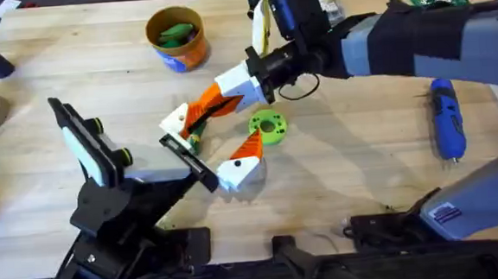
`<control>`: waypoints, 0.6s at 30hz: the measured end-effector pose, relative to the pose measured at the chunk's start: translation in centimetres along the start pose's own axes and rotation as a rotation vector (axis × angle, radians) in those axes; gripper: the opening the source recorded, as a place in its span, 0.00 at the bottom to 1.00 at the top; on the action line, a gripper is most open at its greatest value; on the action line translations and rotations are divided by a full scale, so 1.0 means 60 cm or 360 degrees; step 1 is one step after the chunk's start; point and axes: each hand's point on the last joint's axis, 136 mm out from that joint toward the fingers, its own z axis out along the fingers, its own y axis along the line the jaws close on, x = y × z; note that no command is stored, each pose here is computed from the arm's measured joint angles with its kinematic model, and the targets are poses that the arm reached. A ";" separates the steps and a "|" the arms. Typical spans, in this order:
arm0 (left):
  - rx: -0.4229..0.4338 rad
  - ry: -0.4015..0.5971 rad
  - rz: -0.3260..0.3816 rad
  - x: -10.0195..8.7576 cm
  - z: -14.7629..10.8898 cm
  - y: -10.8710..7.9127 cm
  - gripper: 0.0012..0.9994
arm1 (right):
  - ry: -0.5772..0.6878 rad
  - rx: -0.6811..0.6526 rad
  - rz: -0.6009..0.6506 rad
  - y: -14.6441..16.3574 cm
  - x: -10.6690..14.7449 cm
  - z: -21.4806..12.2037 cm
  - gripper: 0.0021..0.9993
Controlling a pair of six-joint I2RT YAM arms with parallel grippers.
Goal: Pick up the gripper from the table and insert it into the empty holder that is missing its gripper. Then pick up a screw, insert it into the mounting hole, and use the screwdriver to tighten it. Finally, clean up the table by picking up the vegetable and placing it into the bucket.
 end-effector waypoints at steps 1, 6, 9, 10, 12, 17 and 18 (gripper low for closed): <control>-0.0002 0.0000 0.0000 0.000 0.000 0.000 0.99 | -0.0001 0.0002 0.0000 0.000 0.000 0.001 0.01; -0.0008 -0.0001 0.0001 0.000 0.000 0.002 0.99 | 0.0000 0.0004 0.0008 0.000 0.000 0.002 0.05; -0.0010 -0.0001 0.0000 0.000 0.000 0.002 0.99 | -0.0002 0.0007 0.0014 0.000 0.000 0.002 0.07; -0.0010 -0.0001 0.0000 0.000 0.000 0.002 0.99 | -0.0002 0.0007 0.0016 0.000 0.000 0.002 0.08; -0.0010 -0.0001 0.0000 0.000 0.000 0.002 0.99 | -0.0002 0.0008 0.0019 0.000 0.000 0.003 0.10; -0.0009 -0.0001 0.0003 0.000 0.000 0.002 0.99 | -0.0003 0.0012 0.0019 -0.001 0.000 0.003 0.14; -0.0009 -0.0001 0.0006 0.000 0.000 0.002 0.99 | -0.0004 0.0012 0.0019 -0.001 0.000 0.003 0.16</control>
